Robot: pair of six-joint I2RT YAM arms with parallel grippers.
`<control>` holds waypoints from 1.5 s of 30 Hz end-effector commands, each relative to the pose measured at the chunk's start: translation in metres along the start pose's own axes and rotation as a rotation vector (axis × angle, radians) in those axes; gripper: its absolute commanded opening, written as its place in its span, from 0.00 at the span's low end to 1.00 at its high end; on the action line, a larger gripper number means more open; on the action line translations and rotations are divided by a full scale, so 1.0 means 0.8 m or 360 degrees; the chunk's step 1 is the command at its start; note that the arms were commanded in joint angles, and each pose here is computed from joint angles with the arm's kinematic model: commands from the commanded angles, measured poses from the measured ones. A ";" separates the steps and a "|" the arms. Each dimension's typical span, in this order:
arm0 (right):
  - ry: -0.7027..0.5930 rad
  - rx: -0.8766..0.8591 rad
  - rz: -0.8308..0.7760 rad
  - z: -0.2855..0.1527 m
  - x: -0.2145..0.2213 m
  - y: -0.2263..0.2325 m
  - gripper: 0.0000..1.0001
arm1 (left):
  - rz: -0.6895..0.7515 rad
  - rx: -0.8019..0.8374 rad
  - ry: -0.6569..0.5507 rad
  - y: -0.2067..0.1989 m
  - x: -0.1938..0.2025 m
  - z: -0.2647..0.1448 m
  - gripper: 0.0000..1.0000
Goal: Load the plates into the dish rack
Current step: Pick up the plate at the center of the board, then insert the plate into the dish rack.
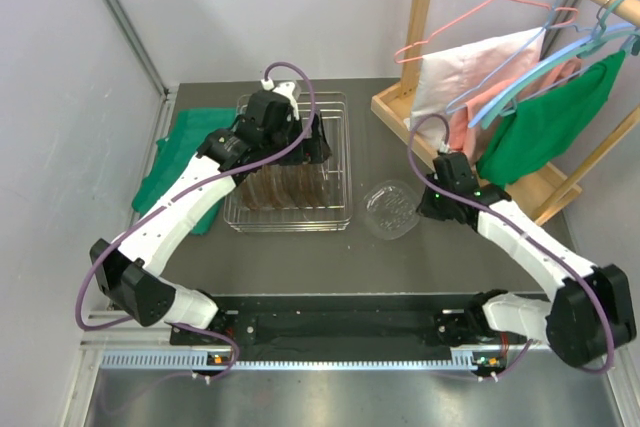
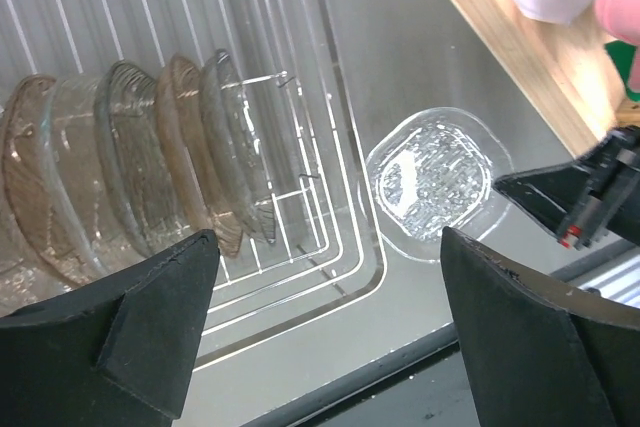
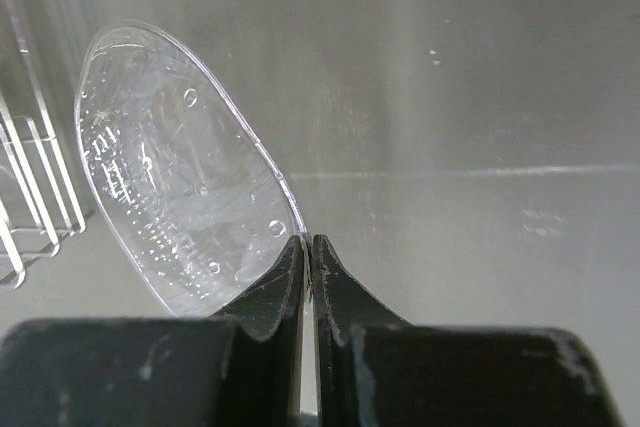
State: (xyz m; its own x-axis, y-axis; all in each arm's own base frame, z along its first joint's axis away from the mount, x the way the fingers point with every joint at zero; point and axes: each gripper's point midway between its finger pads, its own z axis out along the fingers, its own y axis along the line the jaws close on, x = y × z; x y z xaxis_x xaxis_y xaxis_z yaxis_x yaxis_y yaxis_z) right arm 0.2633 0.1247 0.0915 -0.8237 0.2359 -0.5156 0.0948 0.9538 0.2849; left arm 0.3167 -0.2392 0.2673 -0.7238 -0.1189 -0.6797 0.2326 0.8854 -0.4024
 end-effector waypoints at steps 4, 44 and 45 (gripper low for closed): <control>-0.0192 -0.0069 0.0036 -0.065 -0.029 0.013 0.00 | 0.0008 0.0149 -0.0036 -0.021 -0.011 0.006 0.98; -0.0345 -0.0811 -0.0008 -0.158 -0.074 0.141 0.00 | -0.0131 0.1026 0.0322 -0.121 0.056 0.040 0.83; -0.0348 -0.0811 -0.0005 -0.158 -0.075 0.142 0.00 | -0.0125 0.1036 0.0323 -0.123 0.057 0.039 0.77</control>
State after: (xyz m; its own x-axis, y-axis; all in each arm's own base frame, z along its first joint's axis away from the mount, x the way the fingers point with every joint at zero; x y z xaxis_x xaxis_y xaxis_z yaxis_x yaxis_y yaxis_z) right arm 0.2427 0.1798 0.2247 -0.7337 0.2885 -0.6152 -0.1578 0.8083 0.5673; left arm 0.2848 -0.3325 0.2381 -0.8712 -0.0381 -0.4894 0.4017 0.5179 -0.7553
